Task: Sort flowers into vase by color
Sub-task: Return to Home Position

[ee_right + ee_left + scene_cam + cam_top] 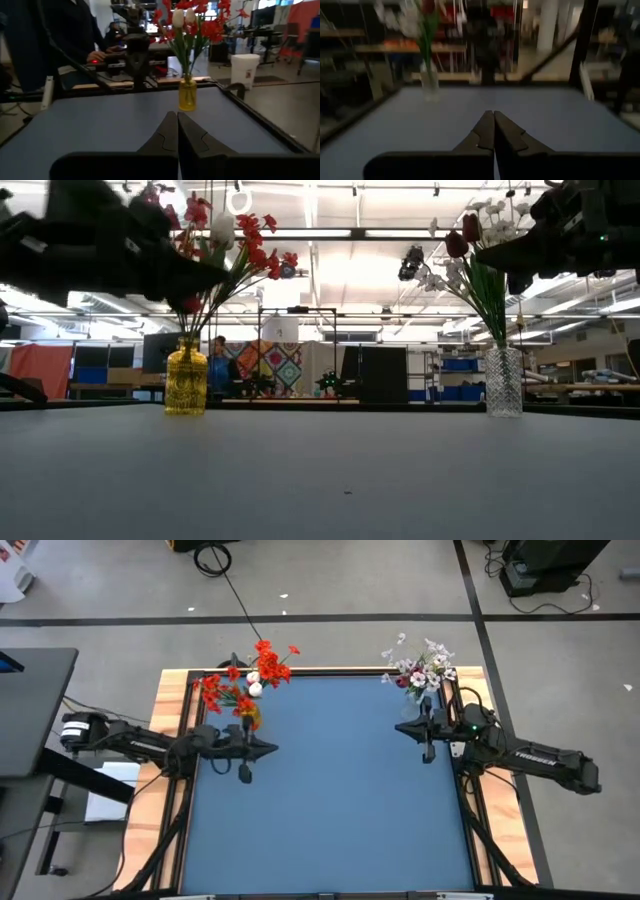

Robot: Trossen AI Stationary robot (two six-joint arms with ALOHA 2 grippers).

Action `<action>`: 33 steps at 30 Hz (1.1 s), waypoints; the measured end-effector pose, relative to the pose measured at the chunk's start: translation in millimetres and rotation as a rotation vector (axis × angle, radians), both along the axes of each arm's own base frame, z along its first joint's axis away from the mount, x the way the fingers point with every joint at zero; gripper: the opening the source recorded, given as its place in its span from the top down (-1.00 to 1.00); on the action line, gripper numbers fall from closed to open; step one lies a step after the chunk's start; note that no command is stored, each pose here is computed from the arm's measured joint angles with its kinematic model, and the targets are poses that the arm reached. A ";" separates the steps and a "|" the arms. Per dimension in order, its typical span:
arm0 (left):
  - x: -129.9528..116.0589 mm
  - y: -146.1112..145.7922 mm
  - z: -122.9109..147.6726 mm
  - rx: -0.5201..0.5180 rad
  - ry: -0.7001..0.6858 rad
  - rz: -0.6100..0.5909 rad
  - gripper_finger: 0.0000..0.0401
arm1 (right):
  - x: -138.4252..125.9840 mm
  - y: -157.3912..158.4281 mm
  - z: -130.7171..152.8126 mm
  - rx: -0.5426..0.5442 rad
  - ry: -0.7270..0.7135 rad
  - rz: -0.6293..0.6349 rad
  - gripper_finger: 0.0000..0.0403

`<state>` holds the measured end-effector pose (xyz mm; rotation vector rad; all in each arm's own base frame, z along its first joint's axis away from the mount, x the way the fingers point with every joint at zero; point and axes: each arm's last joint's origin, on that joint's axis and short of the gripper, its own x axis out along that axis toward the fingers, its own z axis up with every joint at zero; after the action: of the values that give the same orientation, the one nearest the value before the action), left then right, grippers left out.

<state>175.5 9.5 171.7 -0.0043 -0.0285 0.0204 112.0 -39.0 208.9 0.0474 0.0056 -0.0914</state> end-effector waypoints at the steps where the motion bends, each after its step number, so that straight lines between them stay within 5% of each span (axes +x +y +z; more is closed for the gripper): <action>1: -4.7 0.9 -0.8 -0.004 -0.032 0.007 0.98 | -0.3 -0.5 -0.2 0.006 0.001 0.010 1.00; 6: -21.1 4.7 -6.4 -0.031 -0.073 0.034 0.98 | -3.1 -3.3 -6.3 0.050 0.058 0.077 1.00; 14: -31.1 15.4 -8.4 -0.032 0.006 -0.007 0.98 | -16.6 -10.8 -5.1 0.061 0.041 -0.051 1.00; 27: -47.1 14.2 -7.6 -0.009 0.056 -0.055 0.98 | -34.2 -10.4 -4.0 -0.023 -0.012 -0.037 1.00; 33: -52.6 9.0 -6.3 -0.006 0.054 -0.129 0.98 | -33.8 -10.4 -11.4 0.041 -0.055 -0.018 1.00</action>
<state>122.9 18.5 165.4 -0.0120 0.0254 -0.1086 78.2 -49.4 197.5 0.0912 -0.0483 -0.1084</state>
